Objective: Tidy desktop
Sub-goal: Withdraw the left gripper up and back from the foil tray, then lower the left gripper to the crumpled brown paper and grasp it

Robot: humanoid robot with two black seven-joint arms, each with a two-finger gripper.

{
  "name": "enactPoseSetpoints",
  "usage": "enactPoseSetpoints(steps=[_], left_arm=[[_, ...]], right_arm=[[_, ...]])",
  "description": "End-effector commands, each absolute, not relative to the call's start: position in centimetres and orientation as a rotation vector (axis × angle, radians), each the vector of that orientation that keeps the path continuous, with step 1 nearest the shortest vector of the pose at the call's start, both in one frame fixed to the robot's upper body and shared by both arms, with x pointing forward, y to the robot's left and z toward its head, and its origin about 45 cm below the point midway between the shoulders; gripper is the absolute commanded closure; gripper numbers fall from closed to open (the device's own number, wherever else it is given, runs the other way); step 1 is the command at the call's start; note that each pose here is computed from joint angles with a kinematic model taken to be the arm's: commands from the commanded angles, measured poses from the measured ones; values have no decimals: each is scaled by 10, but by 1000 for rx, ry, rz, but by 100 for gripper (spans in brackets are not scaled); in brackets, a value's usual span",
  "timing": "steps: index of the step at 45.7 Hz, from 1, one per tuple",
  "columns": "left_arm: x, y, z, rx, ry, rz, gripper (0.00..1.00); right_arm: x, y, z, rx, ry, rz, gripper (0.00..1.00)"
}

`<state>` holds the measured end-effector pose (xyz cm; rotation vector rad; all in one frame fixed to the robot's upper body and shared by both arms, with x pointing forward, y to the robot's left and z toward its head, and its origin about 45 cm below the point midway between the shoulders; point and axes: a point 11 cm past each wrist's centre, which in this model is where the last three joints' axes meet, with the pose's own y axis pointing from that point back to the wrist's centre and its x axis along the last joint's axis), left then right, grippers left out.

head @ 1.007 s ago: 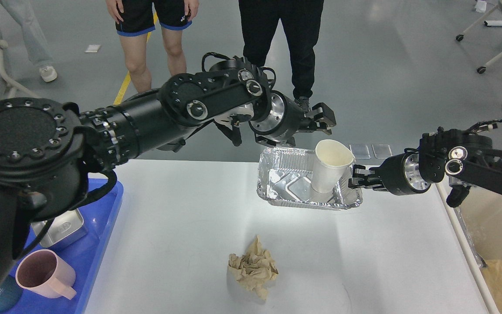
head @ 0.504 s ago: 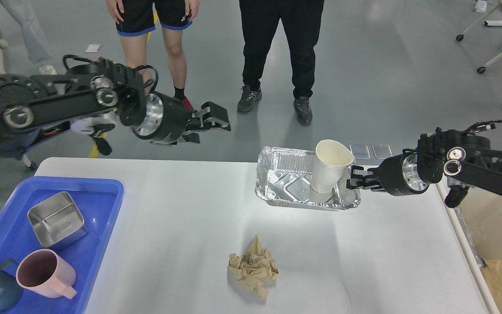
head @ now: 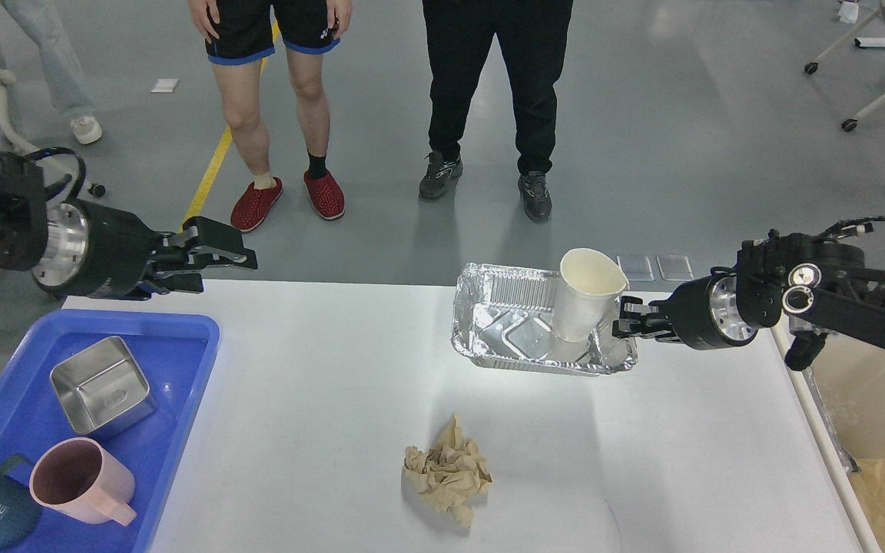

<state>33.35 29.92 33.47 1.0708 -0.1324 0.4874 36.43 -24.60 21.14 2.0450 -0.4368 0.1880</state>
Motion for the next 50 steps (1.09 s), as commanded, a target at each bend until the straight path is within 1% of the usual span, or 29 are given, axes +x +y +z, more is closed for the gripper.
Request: enactPoseSetpoints(steps=[1,8,11,22,28,38,43,50], left_arm=[[325,314,338,1072,-112,500,23],[328,307,329,1076,-111,503,23],[332,295,313,1081,-103,507,23],[329,234,234,1089,-26,403,22],[332,207,203,1072,12,364,22],[325,144,147,970,145,336,20],[314,97,120,906,226,318,19],[300,70,91,908,290,322,19]], right_arm=[[364,-245,211,2047,-433,190,100],[364,-243,210,2049,-429,189,100],[364,-243,210,2049,-429,189,100],[364,-244,210,2047,-432,188,100],[364,-246,210,2045,-435,185,100],[362,-244,207,2053,-430,177,100],[362,-243,207,2054,-431,177,100],[361,-246,206,2050,-434,171,100]])
